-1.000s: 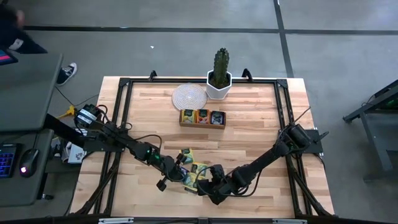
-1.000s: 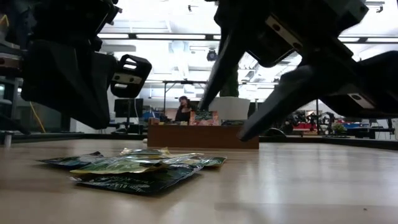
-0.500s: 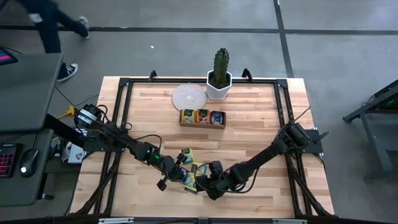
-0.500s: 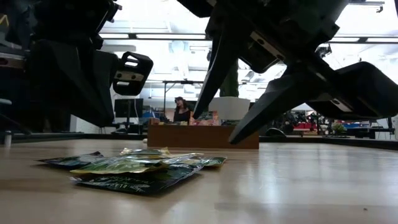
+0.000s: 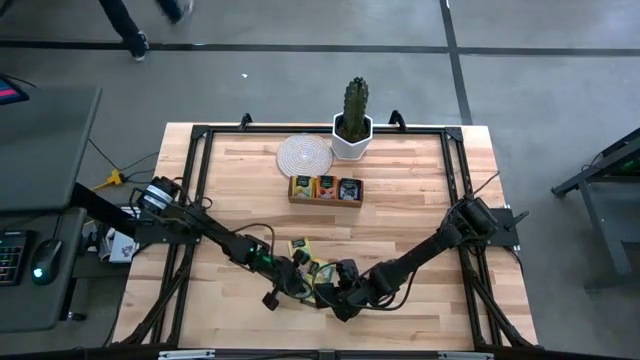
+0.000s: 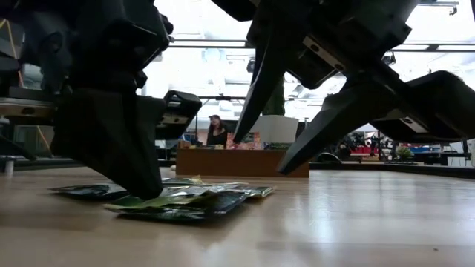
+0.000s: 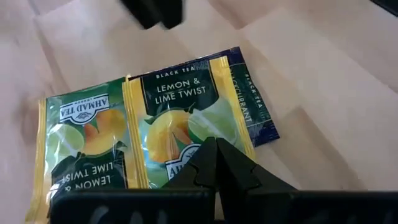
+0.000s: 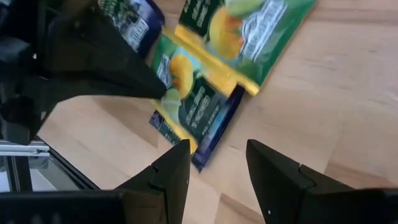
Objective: Pick & Place Tea
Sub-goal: Put the yellow tea bag into the left section of the wooden organizer
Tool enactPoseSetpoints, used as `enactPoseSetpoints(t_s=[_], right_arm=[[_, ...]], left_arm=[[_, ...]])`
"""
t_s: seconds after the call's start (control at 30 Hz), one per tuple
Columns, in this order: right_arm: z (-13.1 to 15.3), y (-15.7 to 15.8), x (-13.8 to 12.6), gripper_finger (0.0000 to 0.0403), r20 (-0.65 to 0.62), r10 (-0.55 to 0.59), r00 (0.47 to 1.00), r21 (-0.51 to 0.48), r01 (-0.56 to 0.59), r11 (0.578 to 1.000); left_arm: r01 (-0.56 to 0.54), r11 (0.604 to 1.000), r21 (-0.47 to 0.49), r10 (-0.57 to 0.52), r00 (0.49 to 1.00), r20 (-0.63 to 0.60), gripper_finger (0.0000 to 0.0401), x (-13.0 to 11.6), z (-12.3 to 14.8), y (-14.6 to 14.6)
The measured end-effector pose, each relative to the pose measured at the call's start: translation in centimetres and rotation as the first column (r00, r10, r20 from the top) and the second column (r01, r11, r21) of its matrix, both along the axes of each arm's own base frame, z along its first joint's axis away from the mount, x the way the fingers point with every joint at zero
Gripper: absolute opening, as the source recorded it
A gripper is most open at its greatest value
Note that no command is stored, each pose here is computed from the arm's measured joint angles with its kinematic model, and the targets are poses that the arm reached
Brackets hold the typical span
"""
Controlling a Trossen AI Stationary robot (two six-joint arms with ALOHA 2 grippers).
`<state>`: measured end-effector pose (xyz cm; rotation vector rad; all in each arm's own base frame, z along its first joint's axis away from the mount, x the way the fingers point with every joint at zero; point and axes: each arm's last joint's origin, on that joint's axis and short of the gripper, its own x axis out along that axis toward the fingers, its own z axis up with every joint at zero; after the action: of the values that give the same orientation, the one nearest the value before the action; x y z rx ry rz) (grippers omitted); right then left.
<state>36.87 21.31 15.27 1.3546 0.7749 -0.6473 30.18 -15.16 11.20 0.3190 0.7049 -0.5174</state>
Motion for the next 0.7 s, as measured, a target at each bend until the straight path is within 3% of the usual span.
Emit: enactPoseSetpoints(t_s=[0.27,0.7], right_arm=[[0.1,0.3,0.0,0.0154,0.012,0.005,1.000,0.020,-0.005,1.000],[-1.1,-0.8,1.0,0.0154,-0.001,-0.005,1.000,0.009,0.005,1.000]], left_arm=[[-0.039,0.999,0.011,0.039,0.998,-0.047,0.0000,0.0,-1.5,0.0],[-0.059,0.998,-0.012,0.059,0.998,-0.036,0.0000,0.1,-1.6,0.0]])
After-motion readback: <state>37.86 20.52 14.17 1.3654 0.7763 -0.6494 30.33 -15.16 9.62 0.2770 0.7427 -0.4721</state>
